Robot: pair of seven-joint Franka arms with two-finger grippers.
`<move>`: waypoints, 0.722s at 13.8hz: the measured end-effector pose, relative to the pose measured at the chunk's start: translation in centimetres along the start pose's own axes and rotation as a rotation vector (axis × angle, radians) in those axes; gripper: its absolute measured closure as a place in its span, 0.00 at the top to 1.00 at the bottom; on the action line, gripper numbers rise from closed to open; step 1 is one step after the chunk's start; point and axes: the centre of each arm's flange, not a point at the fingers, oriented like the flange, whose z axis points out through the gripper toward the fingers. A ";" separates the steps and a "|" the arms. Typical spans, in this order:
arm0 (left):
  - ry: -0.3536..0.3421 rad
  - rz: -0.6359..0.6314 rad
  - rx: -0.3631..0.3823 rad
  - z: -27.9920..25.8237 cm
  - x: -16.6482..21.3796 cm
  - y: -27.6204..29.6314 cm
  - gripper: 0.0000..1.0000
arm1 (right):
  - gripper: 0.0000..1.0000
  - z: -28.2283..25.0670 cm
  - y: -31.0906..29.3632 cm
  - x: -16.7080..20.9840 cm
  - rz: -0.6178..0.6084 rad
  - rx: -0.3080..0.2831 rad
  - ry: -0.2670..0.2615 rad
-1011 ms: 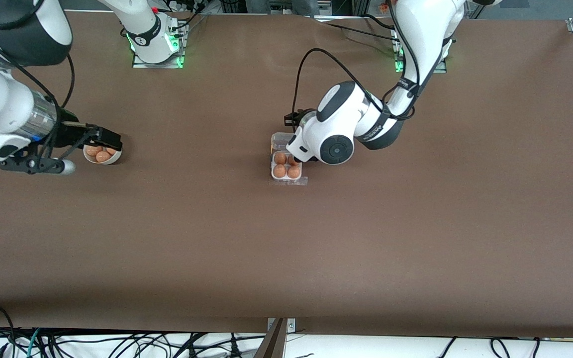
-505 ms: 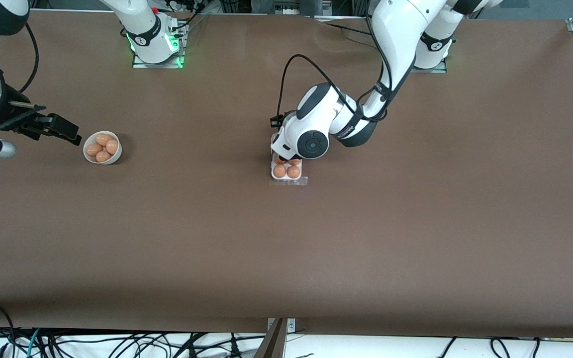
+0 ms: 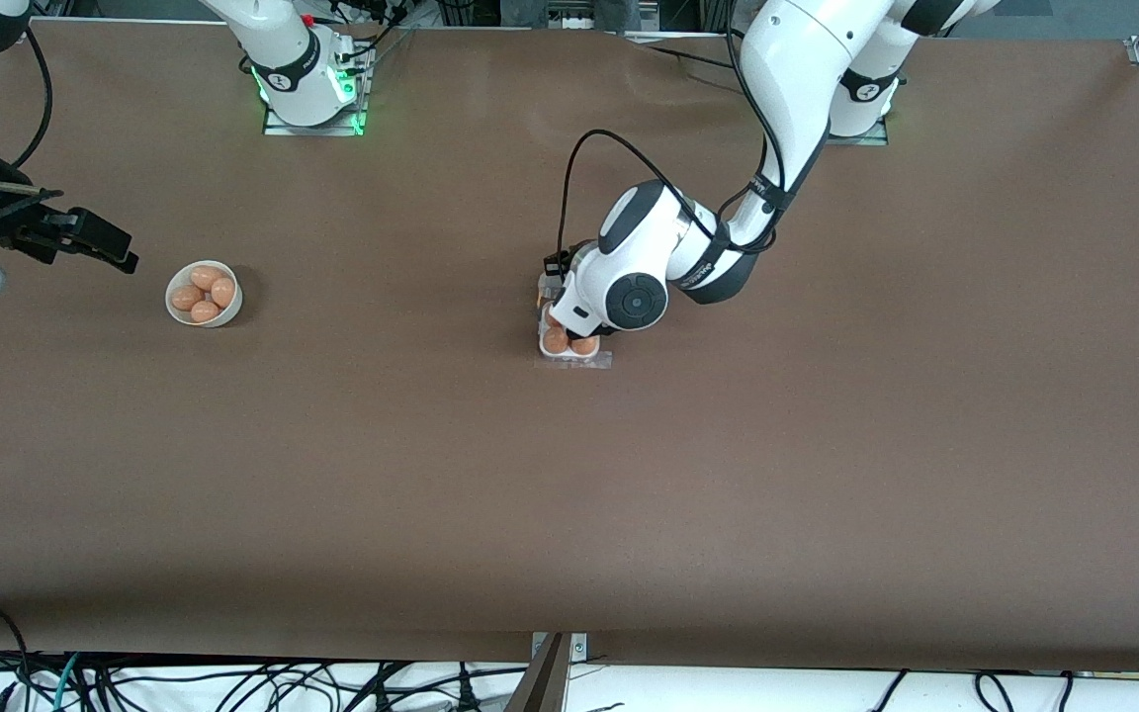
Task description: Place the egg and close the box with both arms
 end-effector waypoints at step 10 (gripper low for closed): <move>0.162 -0.037 -0.072 -8.3 3.7 -1.4 0.12 | 1.00 -0.1 0.0 -0.1 -0.058 -0.023 0.001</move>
